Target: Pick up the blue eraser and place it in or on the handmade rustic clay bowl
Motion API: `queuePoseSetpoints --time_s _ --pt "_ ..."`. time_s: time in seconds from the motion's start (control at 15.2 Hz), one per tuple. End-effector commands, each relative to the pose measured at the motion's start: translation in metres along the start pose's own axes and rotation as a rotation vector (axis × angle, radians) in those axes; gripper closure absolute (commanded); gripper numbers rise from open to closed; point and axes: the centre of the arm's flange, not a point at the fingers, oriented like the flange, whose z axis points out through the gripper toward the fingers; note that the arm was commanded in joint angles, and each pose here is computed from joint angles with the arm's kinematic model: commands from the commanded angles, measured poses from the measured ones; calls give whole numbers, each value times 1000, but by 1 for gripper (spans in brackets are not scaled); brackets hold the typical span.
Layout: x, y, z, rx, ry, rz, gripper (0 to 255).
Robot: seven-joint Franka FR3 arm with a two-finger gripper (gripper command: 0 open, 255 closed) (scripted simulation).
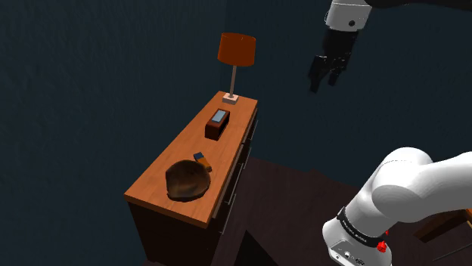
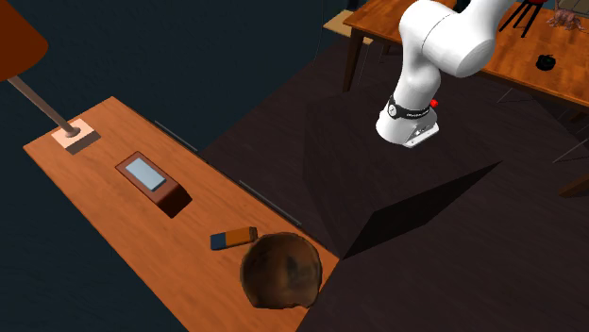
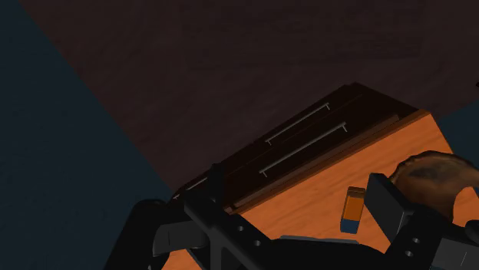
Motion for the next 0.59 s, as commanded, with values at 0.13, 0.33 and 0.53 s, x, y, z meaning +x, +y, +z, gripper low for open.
queuePoseSetpoints --time_s 0.13,0.33,0.53 --pt "14 -11 19 2 1 2 0" --pt "35 -27 48 4 2 4 0" --pt "56 -43 77 7 4 6 0"
